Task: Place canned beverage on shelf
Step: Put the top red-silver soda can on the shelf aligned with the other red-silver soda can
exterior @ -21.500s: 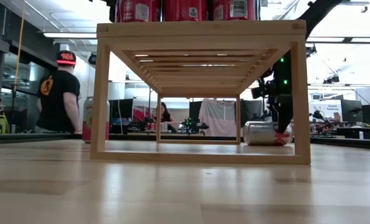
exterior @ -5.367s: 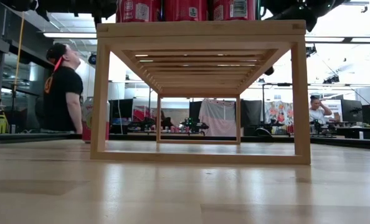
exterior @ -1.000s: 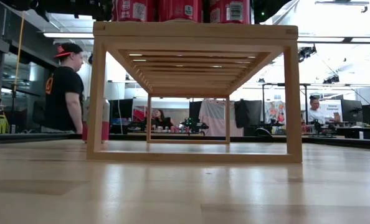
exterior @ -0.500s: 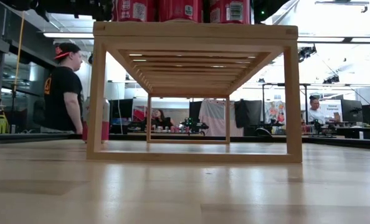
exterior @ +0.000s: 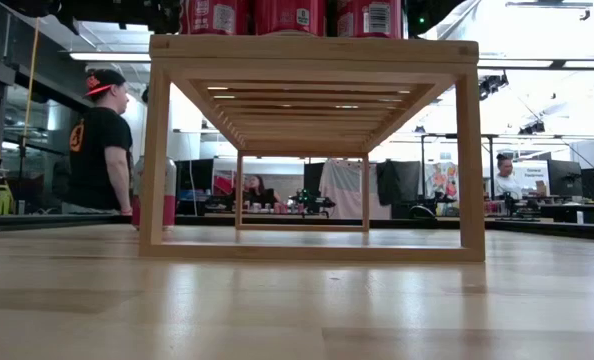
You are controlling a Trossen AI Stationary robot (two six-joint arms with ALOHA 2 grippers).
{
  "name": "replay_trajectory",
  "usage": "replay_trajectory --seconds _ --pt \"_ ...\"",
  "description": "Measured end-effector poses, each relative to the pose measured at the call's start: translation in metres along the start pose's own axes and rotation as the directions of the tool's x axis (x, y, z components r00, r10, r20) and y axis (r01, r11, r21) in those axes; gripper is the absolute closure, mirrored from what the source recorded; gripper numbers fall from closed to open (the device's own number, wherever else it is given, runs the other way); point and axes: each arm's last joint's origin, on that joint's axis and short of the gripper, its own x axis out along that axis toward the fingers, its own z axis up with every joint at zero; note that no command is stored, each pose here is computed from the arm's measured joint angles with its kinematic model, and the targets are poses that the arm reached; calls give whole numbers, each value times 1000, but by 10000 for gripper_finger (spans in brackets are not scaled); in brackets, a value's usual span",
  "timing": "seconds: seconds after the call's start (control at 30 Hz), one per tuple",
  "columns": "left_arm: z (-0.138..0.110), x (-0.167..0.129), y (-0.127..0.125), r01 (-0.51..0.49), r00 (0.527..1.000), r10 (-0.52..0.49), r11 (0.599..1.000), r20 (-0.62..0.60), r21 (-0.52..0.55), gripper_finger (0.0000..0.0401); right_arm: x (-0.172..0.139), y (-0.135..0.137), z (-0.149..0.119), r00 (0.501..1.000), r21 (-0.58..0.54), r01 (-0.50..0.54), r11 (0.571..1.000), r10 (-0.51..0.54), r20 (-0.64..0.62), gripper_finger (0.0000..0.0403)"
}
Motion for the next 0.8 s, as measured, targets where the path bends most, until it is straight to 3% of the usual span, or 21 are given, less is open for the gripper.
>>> replay_trajectory --seconds 0.13,0.53,0.8 --pt "0 0 0 0 1000 0 1000 0 -1 401 -3 -3 2 999 20 32 999 -32 23 403" --pt "0 0 0 1 1000 -1 1000 0 -26 401 1 2 -1 999 -8 -34 999 34 -20 403" --pt "0 0 0 2 1000 -2 1000 1 -26 401 -12 -5 4 999 6 8 1000 -8 36 403"
